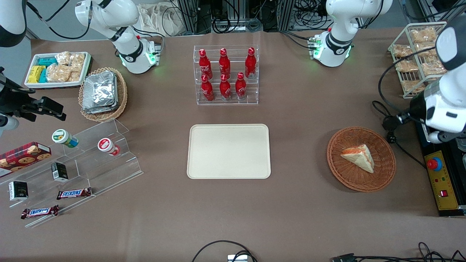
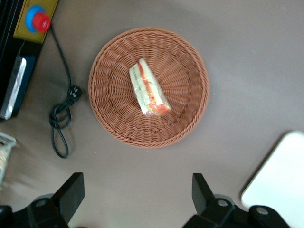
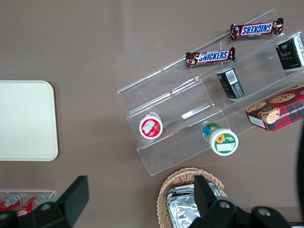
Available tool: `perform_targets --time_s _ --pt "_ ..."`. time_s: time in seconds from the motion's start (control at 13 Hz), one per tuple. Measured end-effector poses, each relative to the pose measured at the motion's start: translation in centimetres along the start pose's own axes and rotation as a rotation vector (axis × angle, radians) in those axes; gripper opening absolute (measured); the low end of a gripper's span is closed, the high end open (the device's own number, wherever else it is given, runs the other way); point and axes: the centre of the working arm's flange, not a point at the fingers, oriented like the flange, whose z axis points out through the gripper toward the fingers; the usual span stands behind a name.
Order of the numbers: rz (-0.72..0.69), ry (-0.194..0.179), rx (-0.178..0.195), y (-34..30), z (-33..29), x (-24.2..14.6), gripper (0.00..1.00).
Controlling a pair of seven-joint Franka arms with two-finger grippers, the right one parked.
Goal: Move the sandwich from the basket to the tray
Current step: 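Move the left gripper over the wicker basket holding the sandwich, then lower the left gripper and close it on the wrapped sandwich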
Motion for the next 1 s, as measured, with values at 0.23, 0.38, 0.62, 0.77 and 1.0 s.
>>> perform_targets --time_s 0.23,0.38,0.62,0.77,1.0 --pt "-0.229 0.027 -0.008 1.4 5.3 2.5 1.0" --pt "-0.322 0.06 -0.002 1.7 9.8 3.7 1.0" --pt "-0.396 0.081 -0.007 1.8 16.1 4.0 1.0" --pt "-0.42 0.071 0.002 1.4 19.1 3.9 1.0" --pt "-0.436 0.087 -0.013 0.3 22.5 4.1 1.0"
